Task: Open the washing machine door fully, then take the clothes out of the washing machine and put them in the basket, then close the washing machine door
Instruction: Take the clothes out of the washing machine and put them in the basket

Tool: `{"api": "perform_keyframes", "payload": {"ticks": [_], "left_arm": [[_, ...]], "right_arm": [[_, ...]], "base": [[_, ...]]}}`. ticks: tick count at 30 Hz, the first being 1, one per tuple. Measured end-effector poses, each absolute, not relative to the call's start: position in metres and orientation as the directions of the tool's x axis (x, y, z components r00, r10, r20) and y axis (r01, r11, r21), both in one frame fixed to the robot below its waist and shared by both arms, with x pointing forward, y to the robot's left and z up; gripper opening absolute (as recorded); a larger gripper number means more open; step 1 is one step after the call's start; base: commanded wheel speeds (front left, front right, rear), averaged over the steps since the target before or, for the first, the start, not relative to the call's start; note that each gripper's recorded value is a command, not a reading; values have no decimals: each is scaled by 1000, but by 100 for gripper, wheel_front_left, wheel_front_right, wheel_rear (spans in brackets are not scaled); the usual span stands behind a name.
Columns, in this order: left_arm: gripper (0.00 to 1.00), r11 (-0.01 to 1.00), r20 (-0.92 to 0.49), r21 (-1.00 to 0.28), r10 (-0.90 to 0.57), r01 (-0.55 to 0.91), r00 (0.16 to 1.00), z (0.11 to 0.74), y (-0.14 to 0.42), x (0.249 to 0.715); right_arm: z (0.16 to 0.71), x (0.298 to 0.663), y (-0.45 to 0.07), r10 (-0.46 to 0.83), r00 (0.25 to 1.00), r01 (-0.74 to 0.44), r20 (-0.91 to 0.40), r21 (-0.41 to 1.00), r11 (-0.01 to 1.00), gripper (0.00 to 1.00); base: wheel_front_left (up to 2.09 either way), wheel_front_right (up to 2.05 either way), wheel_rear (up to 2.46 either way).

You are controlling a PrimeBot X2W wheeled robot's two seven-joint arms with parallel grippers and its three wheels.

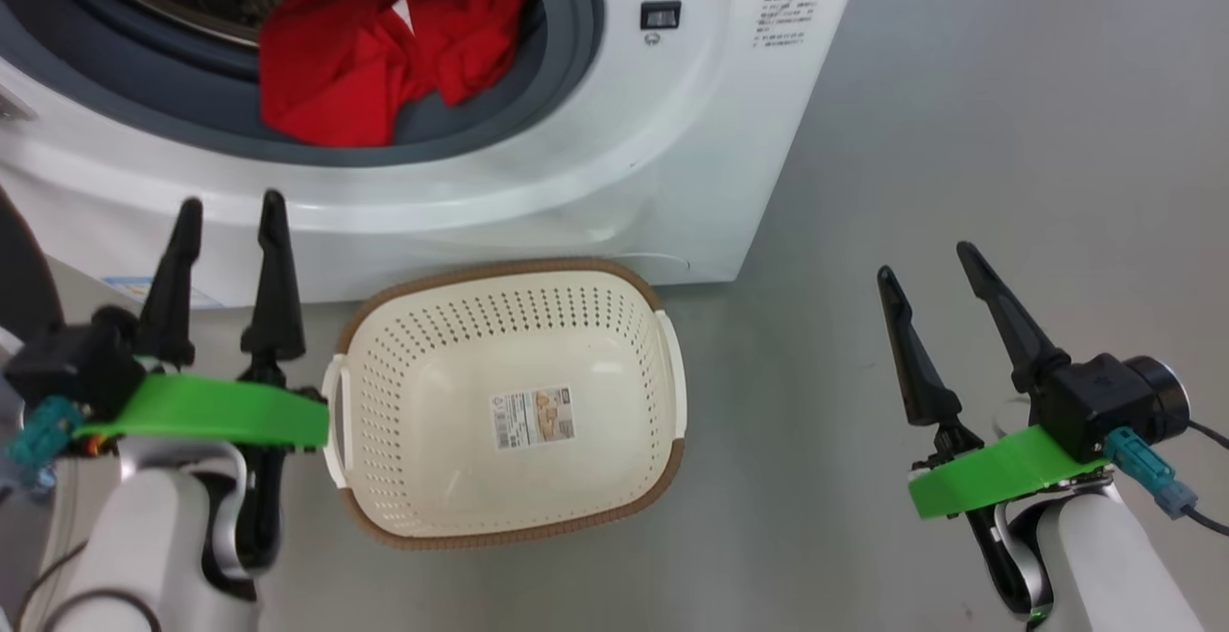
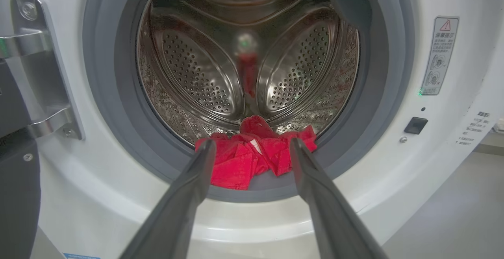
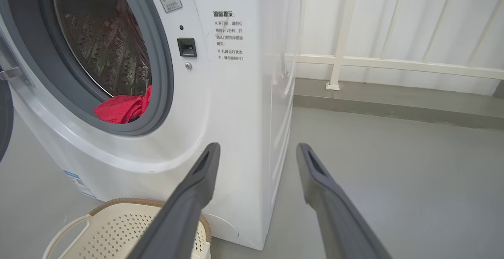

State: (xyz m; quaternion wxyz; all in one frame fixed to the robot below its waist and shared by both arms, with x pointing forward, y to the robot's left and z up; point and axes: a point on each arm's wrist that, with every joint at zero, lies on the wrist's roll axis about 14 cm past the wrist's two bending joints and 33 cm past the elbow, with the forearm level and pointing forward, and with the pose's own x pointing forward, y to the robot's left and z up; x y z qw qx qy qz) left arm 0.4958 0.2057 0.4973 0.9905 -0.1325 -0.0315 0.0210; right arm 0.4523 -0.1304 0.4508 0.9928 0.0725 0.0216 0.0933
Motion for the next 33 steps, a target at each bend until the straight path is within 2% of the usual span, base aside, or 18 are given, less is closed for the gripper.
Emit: {"api": "perform_keyframes", "payload": {"ticks": [17,33], "left_arm": [[100,968,40,-250,7,4,999,482,192,572],[100,970,-134,-242,-40,6,990,434,177,635]], "right_arm": [[420,471,-141,165,983,-153,-85,133,979,100],[387,482,-150,146,978,-129,-149,113,985,100]], "base": [[0,0,0],[0,0,0]]}}
